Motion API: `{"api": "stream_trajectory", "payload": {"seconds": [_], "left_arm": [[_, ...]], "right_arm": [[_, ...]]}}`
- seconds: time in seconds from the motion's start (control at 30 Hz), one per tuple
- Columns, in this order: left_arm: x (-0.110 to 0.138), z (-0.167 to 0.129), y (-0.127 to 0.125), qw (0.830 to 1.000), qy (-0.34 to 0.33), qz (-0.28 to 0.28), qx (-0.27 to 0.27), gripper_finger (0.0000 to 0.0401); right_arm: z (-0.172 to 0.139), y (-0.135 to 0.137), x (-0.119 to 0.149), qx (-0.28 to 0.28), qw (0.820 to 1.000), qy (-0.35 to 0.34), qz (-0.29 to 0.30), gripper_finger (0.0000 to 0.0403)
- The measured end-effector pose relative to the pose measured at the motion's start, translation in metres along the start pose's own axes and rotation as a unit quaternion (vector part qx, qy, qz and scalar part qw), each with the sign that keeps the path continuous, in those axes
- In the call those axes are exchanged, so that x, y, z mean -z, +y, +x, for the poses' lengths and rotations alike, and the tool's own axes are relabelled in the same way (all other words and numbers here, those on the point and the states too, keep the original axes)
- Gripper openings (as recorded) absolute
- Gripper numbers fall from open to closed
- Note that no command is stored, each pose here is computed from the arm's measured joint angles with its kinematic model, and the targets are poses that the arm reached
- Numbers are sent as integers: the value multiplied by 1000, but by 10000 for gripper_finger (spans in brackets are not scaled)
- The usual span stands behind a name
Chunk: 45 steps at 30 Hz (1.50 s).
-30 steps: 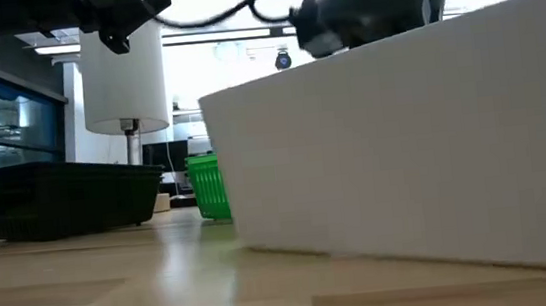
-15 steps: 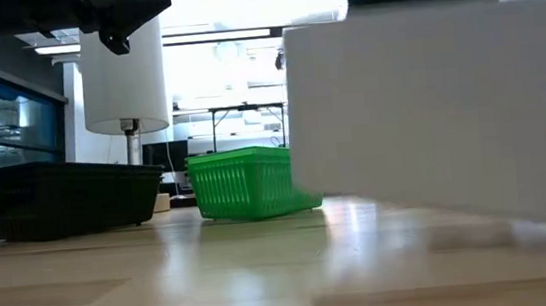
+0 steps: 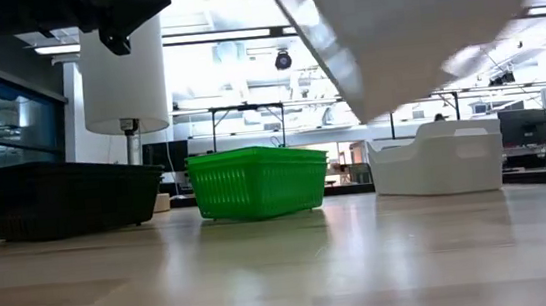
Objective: Stack baskets by color
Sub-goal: Put the bottom white bin on the white bin
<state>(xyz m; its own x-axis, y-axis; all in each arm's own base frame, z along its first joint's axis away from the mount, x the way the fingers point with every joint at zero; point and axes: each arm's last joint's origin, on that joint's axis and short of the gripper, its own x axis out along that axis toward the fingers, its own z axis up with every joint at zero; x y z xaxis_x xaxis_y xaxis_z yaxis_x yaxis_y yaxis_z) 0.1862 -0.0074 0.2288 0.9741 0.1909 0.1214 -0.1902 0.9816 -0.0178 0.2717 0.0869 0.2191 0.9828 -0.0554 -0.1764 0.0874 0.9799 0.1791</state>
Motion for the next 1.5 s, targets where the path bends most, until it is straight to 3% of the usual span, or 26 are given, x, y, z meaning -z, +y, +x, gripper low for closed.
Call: {"api": "stream_trajectory", "payload": {"seconds": [0.2, 0.33, 0.53, 0.67, 0.93, 1.3, 1.4, 1.5], "left_arm": [[0, 0, -2, 999, 0, -29, 20, 202], [0, -2, -8, 997, 0, -62, 36, 202], [-9, -2, -17, 998, -14, -49, 34, 202], [-14, -2, -22, 1000, -20, -22, 10, 202], [-14, -5, -28, 1000, -20, 14, 17, 202], [-15, -5, -28, 1000, -21, 12, 15, 202], [-15, -5, -28, 1000, -21, 12, 16, 202], [-15, -5, -28, 1000, -21, 12, 16, 202]], "right_arm": [[-11, -25, -46, 12, 991, -121, -55, 0], [-20, -41, -63, 30, 986, -150, -67, 0], [-26, -62, -76, 28, 985, -166, -44, 0], [-25, -67, -75, 20, 988, -152, -30, 0], [-23, -66, -72, 15, 989, -144, -39, 0], [-23, -66, -72, 14, 989, -143, -36, 0], [-23, -67, -72, 35, 988, -145, -33, 0], [-22, -68, -81, 92, 985, -146, -27, 0]]}}
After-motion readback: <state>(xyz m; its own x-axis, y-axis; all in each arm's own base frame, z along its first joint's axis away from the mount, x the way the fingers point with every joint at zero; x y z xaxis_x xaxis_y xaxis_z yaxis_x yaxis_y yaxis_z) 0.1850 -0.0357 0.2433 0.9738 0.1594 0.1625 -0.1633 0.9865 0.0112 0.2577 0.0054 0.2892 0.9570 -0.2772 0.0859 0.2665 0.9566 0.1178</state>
